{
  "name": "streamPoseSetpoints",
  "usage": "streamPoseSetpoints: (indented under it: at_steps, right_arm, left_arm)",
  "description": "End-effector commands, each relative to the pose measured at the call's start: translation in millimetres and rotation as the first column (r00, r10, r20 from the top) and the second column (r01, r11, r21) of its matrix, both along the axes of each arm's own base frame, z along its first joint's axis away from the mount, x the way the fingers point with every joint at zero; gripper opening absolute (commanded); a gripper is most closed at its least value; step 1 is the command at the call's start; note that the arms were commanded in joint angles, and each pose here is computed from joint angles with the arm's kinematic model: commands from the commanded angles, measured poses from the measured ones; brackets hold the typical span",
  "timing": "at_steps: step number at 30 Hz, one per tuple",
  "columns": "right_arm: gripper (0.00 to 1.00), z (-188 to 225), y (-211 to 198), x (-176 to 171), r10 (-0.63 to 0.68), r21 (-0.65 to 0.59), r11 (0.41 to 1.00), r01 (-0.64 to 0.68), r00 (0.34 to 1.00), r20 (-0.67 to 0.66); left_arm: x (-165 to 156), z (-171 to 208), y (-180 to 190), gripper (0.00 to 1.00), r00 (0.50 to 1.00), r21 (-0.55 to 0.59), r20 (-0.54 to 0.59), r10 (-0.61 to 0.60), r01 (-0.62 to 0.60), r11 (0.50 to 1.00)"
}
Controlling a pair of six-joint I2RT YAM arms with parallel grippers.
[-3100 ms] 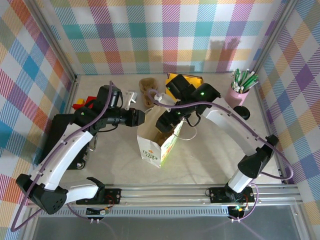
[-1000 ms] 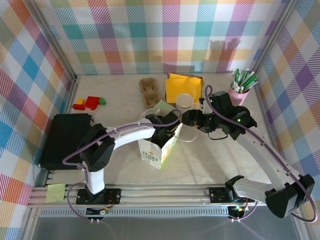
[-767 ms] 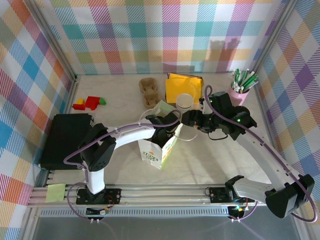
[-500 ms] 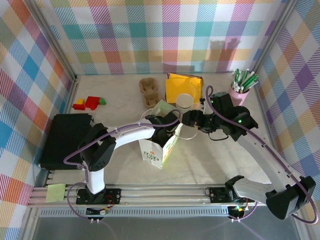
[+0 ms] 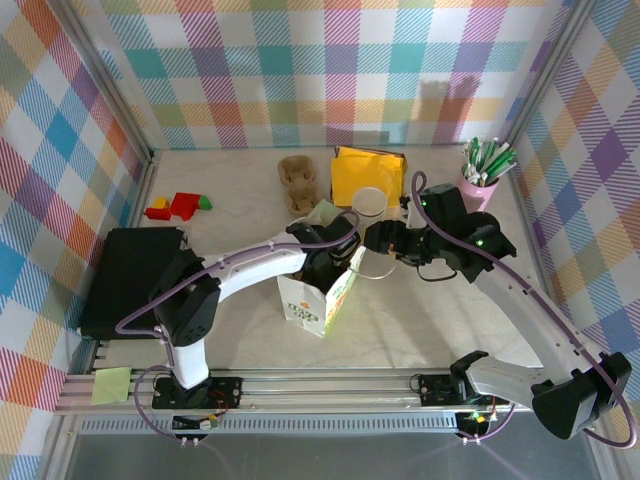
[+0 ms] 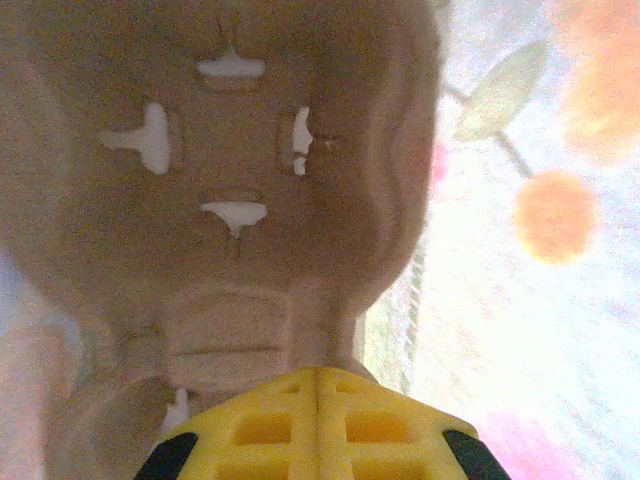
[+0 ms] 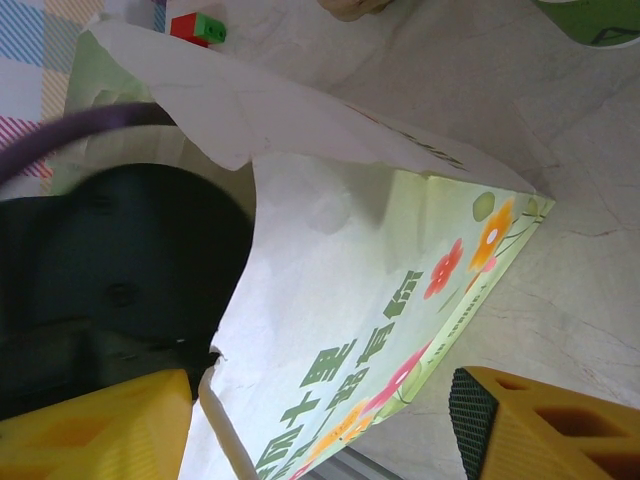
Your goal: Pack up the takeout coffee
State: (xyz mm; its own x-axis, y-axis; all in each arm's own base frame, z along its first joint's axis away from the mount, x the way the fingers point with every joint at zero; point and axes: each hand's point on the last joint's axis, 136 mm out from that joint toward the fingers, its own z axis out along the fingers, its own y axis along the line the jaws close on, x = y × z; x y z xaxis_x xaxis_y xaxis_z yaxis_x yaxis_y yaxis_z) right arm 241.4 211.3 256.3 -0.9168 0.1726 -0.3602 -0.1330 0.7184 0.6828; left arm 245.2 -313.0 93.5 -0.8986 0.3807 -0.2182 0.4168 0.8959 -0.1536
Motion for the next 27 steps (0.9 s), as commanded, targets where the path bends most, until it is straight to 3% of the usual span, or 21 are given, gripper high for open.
streamPoseSetpoints:
  at_steps: [1,13,22,27]
  right_arm:
    - [0.7,4,1,0,0.006,0.019,1.0,-0.007,1.0,0.021]
    - [0.74,14,-1,1,-0.013,0.029,1.0,0.012,0.999,0.034]
    - [0.78,19,7,13,-0.041,0.069,0.997,0.039,0.999,0.022]
    - [0.73,18,24,19,-0.019,0.091,0.996,0.02,1.0,-0.012]
  left_arm:
    - [3,42,8,0.03,0.997,-0.009,0.072,0.042,-0.041,0.999]
    - [13,133,13,0.05,0.968,-0.111,0.235,0.089,-0.064,0.992]
    - [8,203,21,0.18,0.938,-0.241,0.323,0.126,-0.047,0.969]
    - [4,250,45,0.23,0.892,-0.289,0.415,0.179,-0.058,0.956]
